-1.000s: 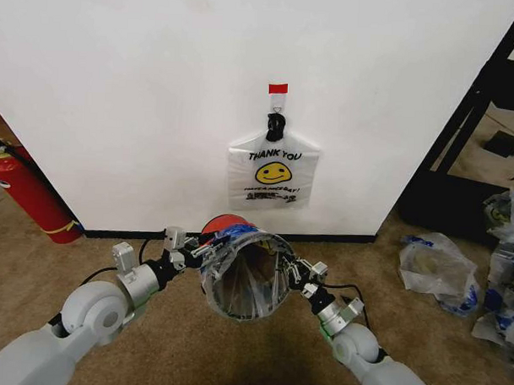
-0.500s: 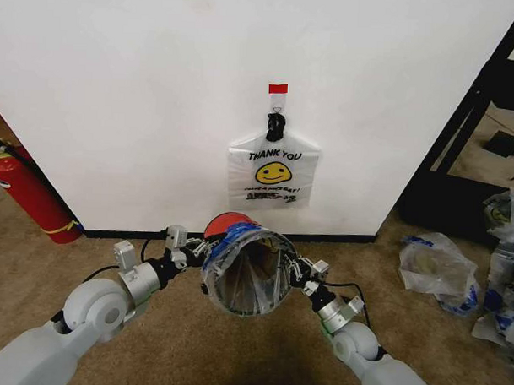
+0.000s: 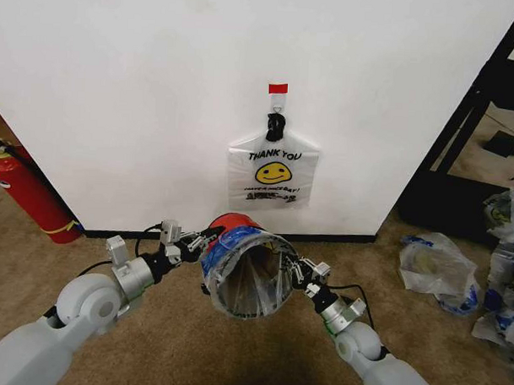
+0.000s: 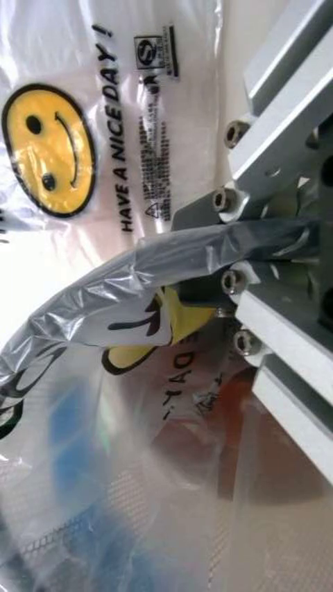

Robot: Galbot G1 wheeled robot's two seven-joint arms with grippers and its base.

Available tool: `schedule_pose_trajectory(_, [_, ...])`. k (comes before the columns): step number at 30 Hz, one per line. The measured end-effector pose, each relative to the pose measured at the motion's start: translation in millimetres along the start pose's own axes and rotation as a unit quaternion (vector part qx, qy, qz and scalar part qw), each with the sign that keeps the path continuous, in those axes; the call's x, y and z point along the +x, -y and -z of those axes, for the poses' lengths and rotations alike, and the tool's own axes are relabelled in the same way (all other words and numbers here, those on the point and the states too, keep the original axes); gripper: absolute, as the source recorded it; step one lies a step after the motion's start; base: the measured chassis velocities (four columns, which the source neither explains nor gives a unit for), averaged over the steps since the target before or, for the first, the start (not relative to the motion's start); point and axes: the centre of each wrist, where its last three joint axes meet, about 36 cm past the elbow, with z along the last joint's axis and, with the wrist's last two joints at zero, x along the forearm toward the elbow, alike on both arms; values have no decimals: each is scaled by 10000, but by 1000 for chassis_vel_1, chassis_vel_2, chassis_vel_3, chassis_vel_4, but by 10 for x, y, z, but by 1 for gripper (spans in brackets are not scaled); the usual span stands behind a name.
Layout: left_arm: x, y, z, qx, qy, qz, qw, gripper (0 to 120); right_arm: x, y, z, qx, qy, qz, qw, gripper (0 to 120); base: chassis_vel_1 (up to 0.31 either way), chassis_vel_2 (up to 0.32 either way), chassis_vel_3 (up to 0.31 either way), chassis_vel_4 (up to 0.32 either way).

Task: Pick up the garbage bag from the wall and place it over the trash bin.

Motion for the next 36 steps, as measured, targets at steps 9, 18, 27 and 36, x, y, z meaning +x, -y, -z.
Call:
schedule_pose_trajectory(9, [-10, 44, -40, 42, -180, -34, 9998, 60, -24, -18, 9, -8, 35, -4, 10000, 0, 0, 0, 0, 0])
schedule_pose_trajectory(18, [-20, 51, -30, 61, -189, -191, 9996, 86, -17, -8, 22, 4, 47, -51, 10000, 0, 0, 0, 0, 0])
schedule_pose_trajectory(27, [-28, 43, -41, 58, -145, -189, 9997, 99, -23, -8, 27, 10, 57, -76, 10000, 0, 0, 0, 0, 0])
schedule_pose_trajectory(36, [-36, 44, -70, 42, -76, -192, 9998, 91, -35, -27, 14, 17, 79, -79, 9999, 0, 0, 0, 0, 0])
